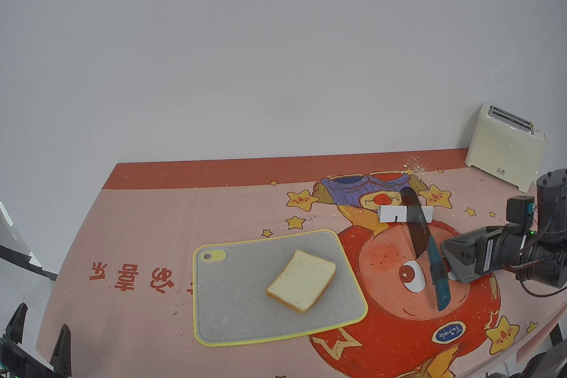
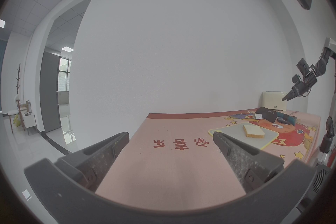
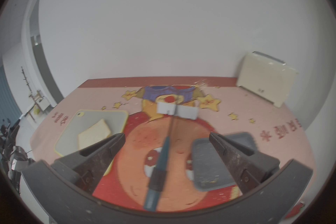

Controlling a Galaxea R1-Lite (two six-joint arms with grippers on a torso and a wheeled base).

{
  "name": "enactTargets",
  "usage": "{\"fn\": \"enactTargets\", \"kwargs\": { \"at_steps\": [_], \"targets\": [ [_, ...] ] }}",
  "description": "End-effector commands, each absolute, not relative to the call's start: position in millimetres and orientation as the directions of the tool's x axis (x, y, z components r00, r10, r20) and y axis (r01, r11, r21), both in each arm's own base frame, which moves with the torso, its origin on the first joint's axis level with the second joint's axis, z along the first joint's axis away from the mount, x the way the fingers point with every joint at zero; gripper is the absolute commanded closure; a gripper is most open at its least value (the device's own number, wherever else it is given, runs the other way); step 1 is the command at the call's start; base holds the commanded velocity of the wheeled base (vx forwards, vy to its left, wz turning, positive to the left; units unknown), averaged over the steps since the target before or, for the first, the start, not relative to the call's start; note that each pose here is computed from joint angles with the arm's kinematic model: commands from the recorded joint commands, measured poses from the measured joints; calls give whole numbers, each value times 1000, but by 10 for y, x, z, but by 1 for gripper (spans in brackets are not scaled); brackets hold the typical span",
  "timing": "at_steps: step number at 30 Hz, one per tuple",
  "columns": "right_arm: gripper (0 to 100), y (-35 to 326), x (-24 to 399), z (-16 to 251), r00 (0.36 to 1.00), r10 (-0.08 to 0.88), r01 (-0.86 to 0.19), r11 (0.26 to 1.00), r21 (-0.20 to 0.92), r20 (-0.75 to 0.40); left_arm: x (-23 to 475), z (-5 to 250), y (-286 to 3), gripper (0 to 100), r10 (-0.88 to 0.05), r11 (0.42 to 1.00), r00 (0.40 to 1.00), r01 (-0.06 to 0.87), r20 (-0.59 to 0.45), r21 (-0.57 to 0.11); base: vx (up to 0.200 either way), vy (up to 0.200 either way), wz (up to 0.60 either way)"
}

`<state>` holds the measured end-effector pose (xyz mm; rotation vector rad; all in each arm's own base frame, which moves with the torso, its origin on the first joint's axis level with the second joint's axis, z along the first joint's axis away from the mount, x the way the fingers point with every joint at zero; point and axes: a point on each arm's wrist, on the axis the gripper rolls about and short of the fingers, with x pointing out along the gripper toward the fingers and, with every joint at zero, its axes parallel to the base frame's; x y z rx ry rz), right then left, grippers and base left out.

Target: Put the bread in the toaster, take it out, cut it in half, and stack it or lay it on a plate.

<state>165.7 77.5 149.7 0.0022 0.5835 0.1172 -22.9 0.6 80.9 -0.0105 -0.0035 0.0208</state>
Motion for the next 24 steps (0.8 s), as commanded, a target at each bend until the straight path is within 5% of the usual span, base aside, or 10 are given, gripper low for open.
{"fn": "enactTargets", "kwargs": {
  "at_steps": [1,6,21,24],
  "targets": [
    [0,866,1734,1288,802,117,-119,992,35,-586,-223,759,6,0,21,1000,1000,-22,-3,-12,0,0,0],
    [0,965,1757,1269,804,148,-153,987,40,-576,-223,758,6,0,23,1000,1000,-23,-5,-14,0,0,0],
    [0,1064,1922,1148,816,115,-127,992,18,-567,-223,759,6,0,23,1000,1000,-23,-3,-12,-200,0,0],
    [0,1098,1981,1086,815,109,-124,992,14,-569,-223,759,6,0,21,1000,1000,-22,-3,-11,0,0,0]
  ]
}}
